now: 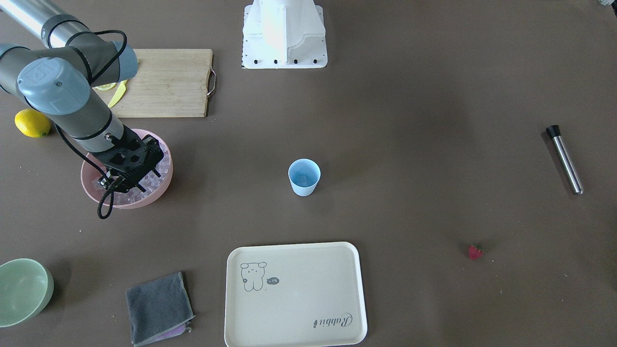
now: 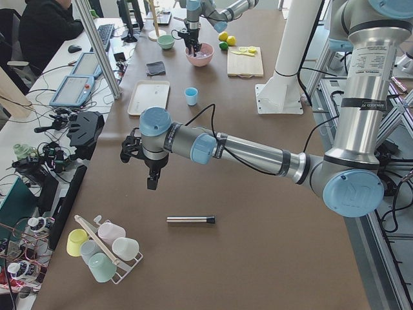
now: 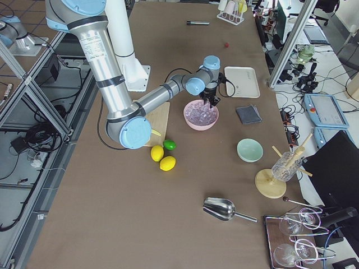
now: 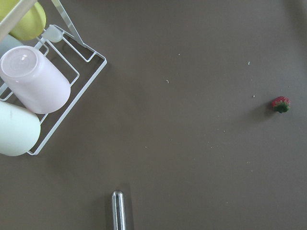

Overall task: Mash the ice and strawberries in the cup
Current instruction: 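Lower the right gripper into the bowl and grasp an ice cube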

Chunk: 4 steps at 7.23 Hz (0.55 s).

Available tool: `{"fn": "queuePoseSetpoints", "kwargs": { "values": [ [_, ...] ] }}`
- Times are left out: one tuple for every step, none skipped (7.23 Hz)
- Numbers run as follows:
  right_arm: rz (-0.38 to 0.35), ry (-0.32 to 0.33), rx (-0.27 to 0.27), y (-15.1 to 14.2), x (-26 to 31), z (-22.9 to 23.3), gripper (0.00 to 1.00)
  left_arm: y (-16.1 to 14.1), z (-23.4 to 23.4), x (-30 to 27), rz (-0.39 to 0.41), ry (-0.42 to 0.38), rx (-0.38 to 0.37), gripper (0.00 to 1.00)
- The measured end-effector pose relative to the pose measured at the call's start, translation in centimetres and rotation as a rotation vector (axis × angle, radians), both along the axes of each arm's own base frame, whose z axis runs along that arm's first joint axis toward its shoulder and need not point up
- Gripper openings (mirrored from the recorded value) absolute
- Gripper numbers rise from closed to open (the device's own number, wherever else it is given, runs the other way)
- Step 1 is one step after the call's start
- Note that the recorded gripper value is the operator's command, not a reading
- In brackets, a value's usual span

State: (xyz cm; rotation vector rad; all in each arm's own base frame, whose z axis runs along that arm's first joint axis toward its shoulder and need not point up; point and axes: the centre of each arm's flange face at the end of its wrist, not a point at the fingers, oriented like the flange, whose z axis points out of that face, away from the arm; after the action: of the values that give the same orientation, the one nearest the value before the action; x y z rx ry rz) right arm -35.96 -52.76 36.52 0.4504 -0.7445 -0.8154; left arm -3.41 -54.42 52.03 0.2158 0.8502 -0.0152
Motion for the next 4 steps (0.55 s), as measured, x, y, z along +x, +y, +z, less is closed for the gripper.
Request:
{"fn": "queuePoseSetpoints", "kwargs": {
  "values": [
    [0.007, 0.006, 0.003, -0.04, 0.0, 0.05, 0.45, 0.01, 0.01, 0.0, 0.0, 0.0, 0.0, 0.98],
    [0.013, 0.011, 0.005, -0.07, 0.04, 0.15, 0.42, 0.0, 0.04, 0.0, 0.0, 0.0, -0.001, 0.98],
    [0.016, 0.014, 0.004, -0.05, 0.05, 0.3, 0.41, 0.0, 0.07, 0.0, 0.0, 0.0, -0.001, 0.98],
    [0.018, 0.017, 0.001, -0.04, 0.05, 0.45, 0.42, -0.01, 0.07, 0.0, 0.0, 0.0, -0.001, 0.98]
  ]
}}
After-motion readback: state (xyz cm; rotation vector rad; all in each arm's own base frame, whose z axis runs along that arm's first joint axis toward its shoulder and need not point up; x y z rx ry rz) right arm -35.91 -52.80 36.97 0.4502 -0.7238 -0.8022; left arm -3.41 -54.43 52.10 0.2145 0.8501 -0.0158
